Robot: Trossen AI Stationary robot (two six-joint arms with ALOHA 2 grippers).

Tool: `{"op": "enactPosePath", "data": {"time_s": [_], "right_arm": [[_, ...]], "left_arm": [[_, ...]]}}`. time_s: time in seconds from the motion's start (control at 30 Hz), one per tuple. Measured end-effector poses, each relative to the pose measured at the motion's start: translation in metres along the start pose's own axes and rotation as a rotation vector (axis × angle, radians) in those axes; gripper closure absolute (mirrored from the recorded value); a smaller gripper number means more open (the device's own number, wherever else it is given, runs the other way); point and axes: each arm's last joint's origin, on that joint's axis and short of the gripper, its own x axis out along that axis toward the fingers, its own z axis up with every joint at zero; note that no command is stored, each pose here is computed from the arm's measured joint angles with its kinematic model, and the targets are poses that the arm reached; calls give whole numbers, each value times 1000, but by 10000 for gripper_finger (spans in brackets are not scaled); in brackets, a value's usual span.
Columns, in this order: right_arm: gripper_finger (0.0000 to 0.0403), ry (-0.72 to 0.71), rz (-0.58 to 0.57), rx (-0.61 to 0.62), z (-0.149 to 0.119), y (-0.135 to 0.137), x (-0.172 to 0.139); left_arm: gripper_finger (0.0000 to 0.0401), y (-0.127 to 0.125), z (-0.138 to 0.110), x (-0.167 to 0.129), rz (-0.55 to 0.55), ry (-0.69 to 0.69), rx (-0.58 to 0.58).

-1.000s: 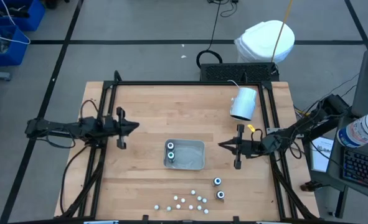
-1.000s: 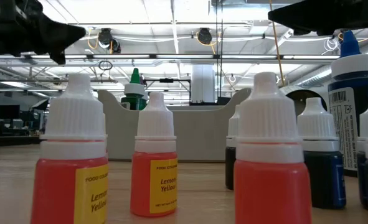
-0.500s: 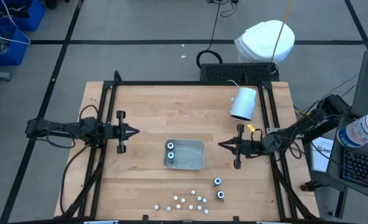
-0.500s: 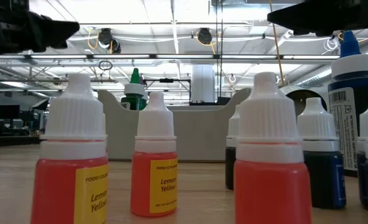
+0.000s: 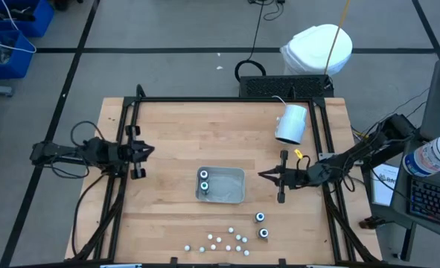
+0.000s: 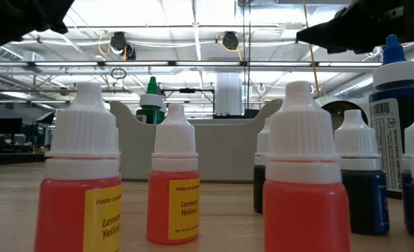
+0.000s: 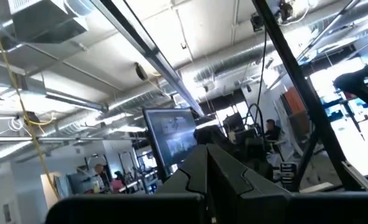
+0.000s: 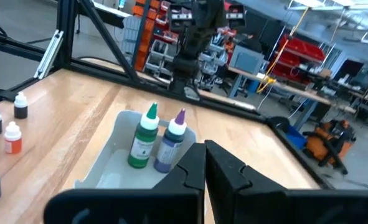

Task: Pick & Place food coloring
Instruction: Put the big blue food coloring bottle into the gray bin

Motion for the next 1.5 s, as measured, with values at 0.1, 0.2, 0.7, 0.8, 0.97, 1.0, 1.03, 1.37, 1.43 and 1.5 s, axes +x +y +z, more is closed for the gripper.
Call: {"op": "enactPosePath", "data": {"time_s": [0.1,0.2,0.7,0.8,0.97,1.0,1.03,1.37,1.43,1.5], "right_arm": [[403,19,6,-3,-2,1,0],[403,35,8,16,-4,2,0],[403,-11,-1,-65,15,16,-36],[403,3,47,-97,8,16,-40],[403,-43,-1,-66,-5,9,-48],[403,-60,-7,-49,-7,7,-50],[403,-75,-10,-35,-9,6,-52],[347,-124,-25,-2,-14,0,-59],[323,-123,-28,11,-14,0,-59],[302,-122,-28,12,-14,0,-59]], "left_arm": [[391,-2,-5,0,-21,53,-60],[391,-4,-10,-1,-40,108,-105],[391,-6,-16,-1,-36,178,-119],[391,-6,-16,-2,-29,182,-119],[391,-6,-16,-2,-29,182,-107],[391,-6,-16,-2,-30,182,-100],[391,-6,-16,-2,-30,183,-98],[391,-7,-19,-2,-43,210,-76],[391,-7,-19,-2,-44,208,-55],[391,-7,-18,-2,-44,204,-38]]}}
